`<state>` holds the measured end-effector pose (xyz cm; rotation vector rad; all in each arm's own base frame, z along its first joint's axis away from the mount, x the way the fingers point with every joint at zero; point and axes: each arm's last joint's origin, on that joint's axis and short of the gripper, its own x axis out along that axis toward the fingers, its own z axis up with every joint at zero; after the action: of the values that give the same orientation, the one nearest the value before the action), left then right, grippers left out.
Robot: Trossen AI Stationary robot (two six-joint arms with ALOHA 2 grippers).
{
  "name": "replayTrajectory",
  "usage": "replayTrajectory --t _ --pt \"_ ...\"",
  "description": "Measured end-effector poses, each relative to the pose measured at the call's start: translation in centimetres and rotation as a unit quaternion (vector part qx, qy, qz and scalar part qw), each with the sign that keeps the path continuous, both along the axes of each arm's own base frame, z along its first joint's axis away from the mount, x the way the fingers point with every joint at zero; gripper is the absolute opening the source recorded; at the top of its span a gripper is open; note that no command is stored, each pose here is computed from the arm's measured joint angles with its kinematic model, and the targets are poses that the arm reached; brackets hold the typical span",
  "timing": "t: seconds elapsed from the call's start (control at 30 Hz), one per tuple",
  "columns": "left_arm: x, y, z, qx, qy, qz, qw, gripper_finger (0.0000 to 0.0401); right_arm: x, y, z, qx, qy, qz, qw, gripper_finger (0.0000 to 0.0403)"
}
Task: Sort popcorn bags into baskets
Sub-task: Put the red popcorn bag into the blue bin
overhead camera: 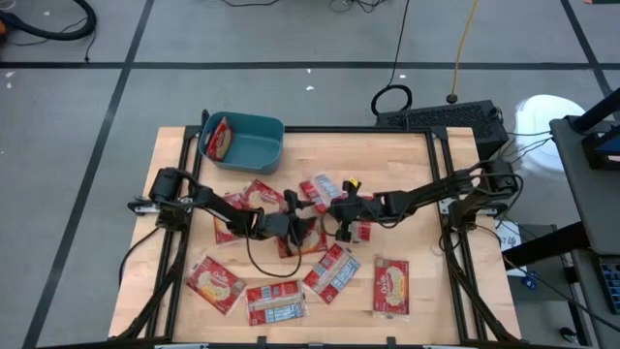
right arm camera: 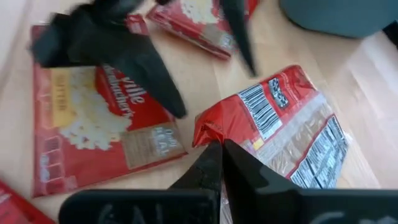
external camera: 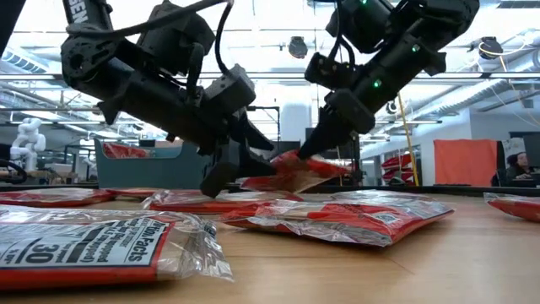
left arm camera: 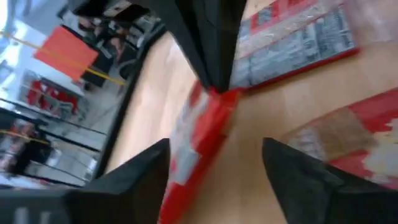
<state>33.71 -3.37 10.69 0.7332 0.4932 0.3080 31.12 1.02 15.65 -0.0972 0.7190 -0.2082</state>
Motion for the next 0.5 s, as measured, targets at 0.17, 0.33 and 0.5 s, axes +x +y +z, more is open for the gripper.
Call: replayTrajectory --t 0.17,0.33,0.5 --pt "0.3 2.1 0.0 -0.004 0.001 0.000 1.000 0.0296 0.0 -0.1 1.0 0.028 -0.021 0.028 0.999 0.0000" --pt "0.4 3.6 -0.2 -0.047 0.004 -0.031 0.998 0.0253 -0.1 -0.1 1.7 0.039 -0.041 0.033 0.998 0.0000" --pt "0.4 3.7 0.0 -0.049 -0.006 -0.030 0.998 0.0145 0.0 -0.2 2.3 0.048 -0.058 0.043 0.996 0.0000"
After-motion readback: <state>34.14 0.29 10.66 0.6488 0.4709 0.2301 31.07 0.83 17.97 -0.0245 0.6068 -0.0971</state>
